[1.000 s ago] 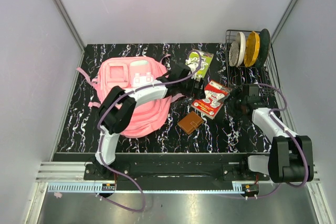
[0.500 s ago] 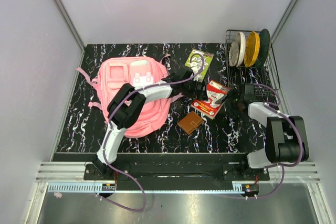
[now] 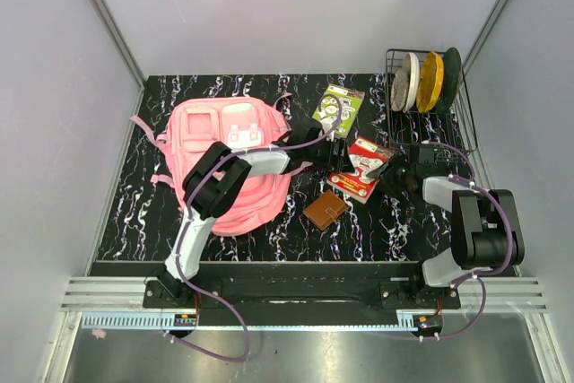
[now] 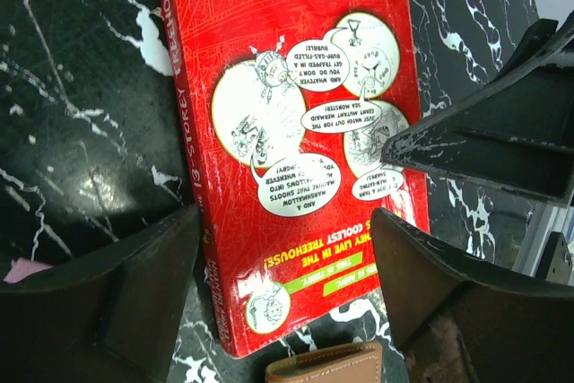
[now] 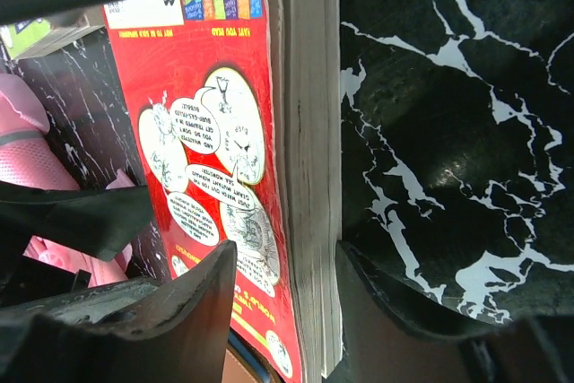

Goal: Pack the student bag
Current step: Pick up the book from the center of the board.

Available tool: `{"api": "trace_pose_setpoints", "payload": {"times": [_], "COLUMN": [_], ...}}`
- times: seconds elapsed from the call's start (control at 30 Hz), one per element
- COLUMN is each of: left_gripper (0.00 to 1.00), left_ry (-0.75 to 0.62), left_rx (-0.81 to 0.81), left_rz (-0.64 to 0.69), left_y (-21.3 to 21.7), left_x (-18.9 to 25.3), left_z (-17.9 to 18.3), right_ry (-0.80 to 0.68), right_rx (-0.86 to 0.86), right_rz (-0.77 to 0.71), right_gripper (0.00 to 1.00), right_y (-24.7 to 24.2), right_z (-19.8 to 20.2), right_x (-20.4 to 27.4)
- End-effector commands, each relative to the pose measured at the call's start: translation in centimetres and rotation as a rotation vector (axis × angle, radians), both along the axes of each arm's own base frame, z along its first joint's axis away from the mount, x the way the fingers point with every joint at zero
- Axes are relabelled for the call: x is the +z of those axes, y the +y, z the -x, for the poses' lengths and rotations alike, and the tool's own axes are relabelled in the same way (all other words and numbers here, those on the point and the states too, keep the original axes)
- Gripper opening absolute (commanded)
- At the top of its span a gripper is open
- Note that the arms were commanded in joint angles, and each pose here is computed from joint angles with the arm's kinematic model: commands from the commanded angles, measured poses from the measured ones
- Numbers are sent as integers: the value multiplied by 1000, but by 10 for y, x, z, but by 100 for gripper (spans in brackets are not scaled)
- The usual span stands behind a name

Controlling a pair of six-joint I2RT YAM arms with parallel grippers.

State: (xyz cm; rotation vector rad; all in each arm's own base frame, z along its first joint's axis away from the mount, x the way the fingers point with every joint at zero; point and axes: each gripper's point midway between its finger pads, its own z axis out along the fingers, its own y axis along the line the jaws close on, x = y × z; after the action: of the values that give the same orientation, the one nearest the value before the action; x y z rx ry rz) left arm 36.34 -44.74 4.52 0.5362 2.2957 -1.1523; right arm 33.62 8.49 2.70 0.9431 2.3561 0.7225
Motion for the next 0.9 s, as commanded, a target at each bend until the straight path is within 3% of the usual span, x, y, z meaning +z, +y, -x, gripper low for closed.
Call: {"api": "trace_pose_setpoints", "payload": {"times": [0.0, 0.23, 0.37, 0.47, 0.53, 0.6, 0.63, 0.7, 0.73, 0.77, 0.87], "left_gripper": [79, 72, 68, 65, 65, 64, 64, 63, 63, 62, 62], "left_ry": [56, 74, 82, 81, 76, 77, 75, 80, 78, 76, 67], "left_rx": [-62, -98, -105, -106, -108, -114, -118, -125, -127, -126, -118], "left_rz": [27, 26, 34, 40, 47, 50, 53, 54, 55, 55, 47], "left_y": [-4, -5, -7, -7, -8, -9, -11, -12, -13, -13, -11], "left_x": [0, 4, 8, 11, 15, 16, 17, 18, 18, 19, 22], "left_z": [37, 67, 76, 80, 80, 81, 80, 81, 81, 81, 79], "right_ry": [30, 9, 15, 20, 9, 8, 4, -3, -8, -28, -62], "right_rx": [59, 80, 81, 94, 105, 108, 112, 112, 114, 118, 111], "right_rz": [-15, -45, -52, -71, -92, -103, -107, -107, -107, -104, -71], "right_gripper": [53, 54, 71, 69, 57, 52, 41, 33, 18, 8, 0], "right_y": [9, 18, 19, 23, 28, 30, 31, 31, 32, 32, 27], "right_z": [24, 48, 55, 55, 53, 51, 50, 48, 48, 47, 44], "right_x": [-18, -12, -13, -13, -11, -12, -11, -7, -6, 0, 13]}}
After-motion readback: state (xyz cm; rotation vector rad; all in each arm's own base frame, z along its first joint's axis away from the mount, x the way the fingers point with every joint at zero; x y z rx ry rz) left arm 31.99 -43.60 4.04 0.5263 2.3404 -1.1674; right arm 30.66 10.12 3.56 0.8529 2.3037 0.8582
